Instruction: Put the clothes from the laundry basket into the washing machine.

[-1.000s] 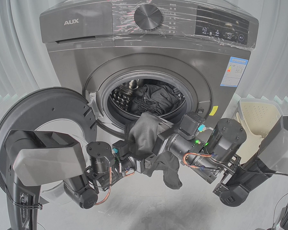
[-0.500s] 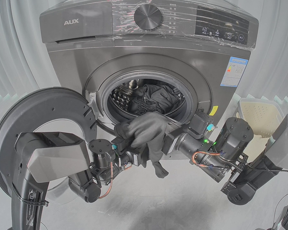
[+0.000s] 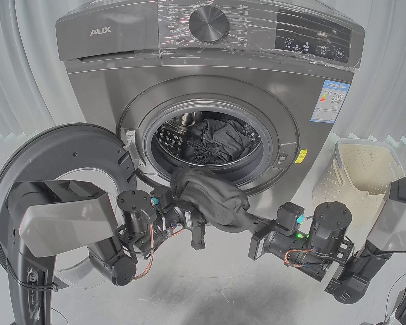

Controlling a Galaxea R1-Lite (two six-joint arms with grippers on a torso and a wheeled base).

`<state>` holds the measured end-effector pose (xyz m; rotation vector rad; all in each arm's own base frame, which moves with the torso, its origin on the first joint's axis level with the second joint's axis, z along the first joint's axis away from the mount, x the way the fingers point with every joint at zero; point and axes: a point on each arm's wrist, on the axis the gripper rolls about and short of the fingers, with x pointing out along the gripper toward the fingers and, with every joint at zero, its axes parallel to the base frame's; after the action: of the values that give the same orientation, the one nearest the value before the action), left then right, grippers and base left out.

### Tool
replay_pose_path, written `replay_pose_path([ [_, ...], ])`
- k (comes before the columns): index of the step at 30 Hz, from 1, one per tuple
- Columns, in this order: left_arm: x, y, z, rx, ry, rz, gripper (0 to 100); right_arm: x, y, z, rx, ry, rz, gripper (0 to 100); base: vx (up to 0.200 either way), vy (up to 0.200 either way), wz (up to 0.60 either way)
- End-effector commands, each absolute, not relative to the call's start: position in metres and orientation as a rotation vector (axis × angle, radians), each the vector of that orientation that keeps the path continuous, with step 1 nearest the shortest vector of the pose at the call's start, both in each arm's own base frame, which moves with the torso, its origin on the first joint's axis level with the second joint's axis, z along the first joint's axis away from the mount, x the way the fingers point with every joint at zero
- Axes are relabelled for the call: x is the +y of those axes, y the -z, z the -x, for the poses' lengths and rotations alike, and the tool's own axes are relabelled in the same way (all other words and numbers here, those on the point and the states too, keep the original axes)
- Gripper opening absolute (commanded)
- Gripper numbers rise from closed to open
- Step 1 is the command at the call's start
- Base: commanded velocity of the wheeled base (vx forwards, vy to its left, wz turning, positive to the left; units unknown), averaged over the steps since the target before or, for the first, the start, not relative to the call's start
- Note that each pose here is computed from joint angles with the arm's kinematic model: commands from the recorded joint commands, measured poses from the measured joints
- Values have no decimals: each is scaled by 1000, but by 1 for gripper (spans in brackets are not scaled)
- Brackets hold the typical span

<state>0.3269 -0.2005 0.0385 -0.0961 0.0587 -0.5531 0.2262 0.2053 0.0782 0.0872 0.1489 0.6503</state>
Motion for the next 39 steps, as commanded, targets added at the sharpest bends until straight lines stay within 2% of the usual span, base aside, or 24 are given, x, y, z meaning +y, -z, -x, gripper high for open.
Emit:
replay_pose_path([
  [1, -197, -54, -311, 53, 569, 100, 0, 207, -61, -227, 202, -643, -63, 0, 0, 0, 0],
  [4, -194, -60, -307, 48, 568, 103, 0, 211, -62, -227, 192, -647, -66, 0, 0, 0, 0],
  [5, -193, -63, -306, 43, 568, 104, 0, 213, -63, -226, 190, -654, -68, 100, 0, 0, 0],
  [8, -189, -73, -305, 20, 557, 122, 0, 216, -62, -221, 195, -670, -76, 100, 0, 0, 0],
  [14, -177, -101, -281, 12, 580, 220, 0, 194, -37, -191, 356, -692, -3, 100, 0, 0, 0],
  [17, -177, -95, -264, 73, 608, 237, 0, 192, -10, -177, 479, -724, 45, 100, 0, 0, 0],
  [19, -175, -91, -259, 92, 607, 228, 0, 191, -6, -175, 501, -725, 55, 100, 0, 0, 0],
  [21, -171, -89, -257, 106, 597, 222, 0, 191, -6, -174, 505, -729, 55, 100, 0, 0, 0],
  [25, -162, -101, -249, 85, 588, 246, 0, 190, -6, -173, 510, -739, 52, 100, 0, 0, 0],
  [27, -157, -108, -245, 73, 586, 269, 0, 186, -5, -175, 512, -708, 53, 100, 0, 0, 0],
  [31, -158, -109, -243, 73, 593, 269, 0, 179, -5, -184, 505, -640, 40, 100, 0, 0, 0],
  [33, -158, -104, -243, 91, 587, 262, 0, 170, -8, -193, 495, -596, 13, 100, 0, 0, 0],
  [35, -156, -102, -243, 98, 570, 250, 0, 161, -22, -200, 452, -556, -39, 100, 0, 0, 0],
  [39, -152, -106, -243, 77, 561, 238, 0, 153, -33, -200, 431, -555, -78, 100, 0, 0, 0],
])
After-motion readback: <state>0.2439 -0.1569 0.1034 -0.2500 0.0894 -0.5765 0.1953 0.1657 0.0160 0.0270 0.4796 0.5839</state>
